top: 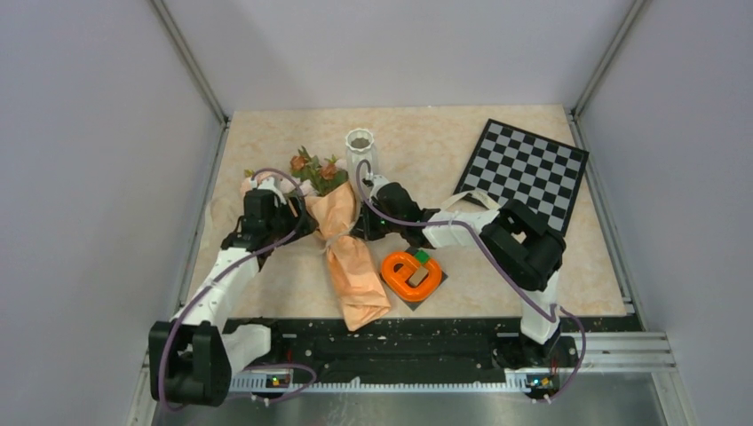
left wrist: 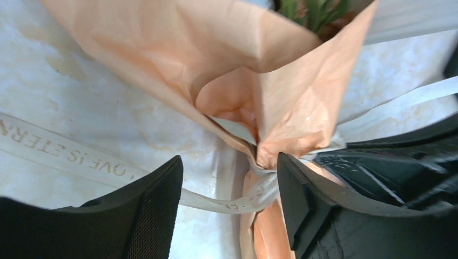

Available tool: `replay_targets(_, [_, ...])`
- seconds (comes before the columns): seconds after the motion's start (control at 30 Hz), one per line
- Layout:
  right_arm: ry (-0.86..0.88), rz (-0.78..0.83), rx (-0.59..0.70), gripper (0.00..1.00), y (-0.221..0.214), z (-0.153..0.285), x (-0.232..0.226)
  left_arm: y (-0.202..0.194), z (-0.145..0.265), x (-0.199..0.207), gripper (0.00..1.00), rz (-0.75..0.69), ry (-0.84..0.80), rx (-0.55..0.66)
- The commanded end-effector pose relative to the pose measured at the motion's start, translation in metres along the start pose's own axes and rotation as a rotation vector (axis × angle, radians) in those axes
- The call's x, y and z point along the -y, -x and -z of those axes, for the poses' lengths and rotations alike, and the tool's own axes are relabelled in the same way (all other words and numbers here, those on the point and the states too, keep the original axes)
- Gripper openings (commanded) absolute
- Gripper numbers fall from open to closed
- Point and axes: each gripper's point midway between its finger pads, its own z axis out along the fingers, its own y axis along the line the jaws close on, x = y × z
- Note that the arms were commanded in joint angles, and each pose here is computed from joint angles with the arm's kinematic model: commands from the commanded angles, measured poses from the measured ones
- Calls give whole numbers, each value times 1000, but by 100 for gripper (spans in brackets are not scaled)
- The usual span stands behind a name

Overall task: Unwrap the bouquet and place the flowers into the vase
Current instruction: Untie the ribbon from the wrapping paper.

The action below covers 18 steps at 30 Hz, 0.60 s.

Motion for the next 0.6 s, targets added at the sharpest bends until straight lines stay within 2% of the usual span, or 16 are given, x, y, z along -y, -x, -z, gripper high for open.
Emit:
replay_targets(0.0, [47, 26, 77, 0, 36, 15, -22, 28, 23, 21, 69, -60, -65, 100])
replay_targets(0.13, [41, 32, 69, 0, 38, 16, -23, 13, 23, 37, 68, -82, -139, 63])
replay_targets(0.33, [23, 39, 57, 0, 42, 16, -23, -8, 15, 60, 51, -155, -202, 16])
replay_targets(0.57, [16, 35, 50, 0, 45, 16, -25, -7, 6, 73, 50, -219, -229, 8])
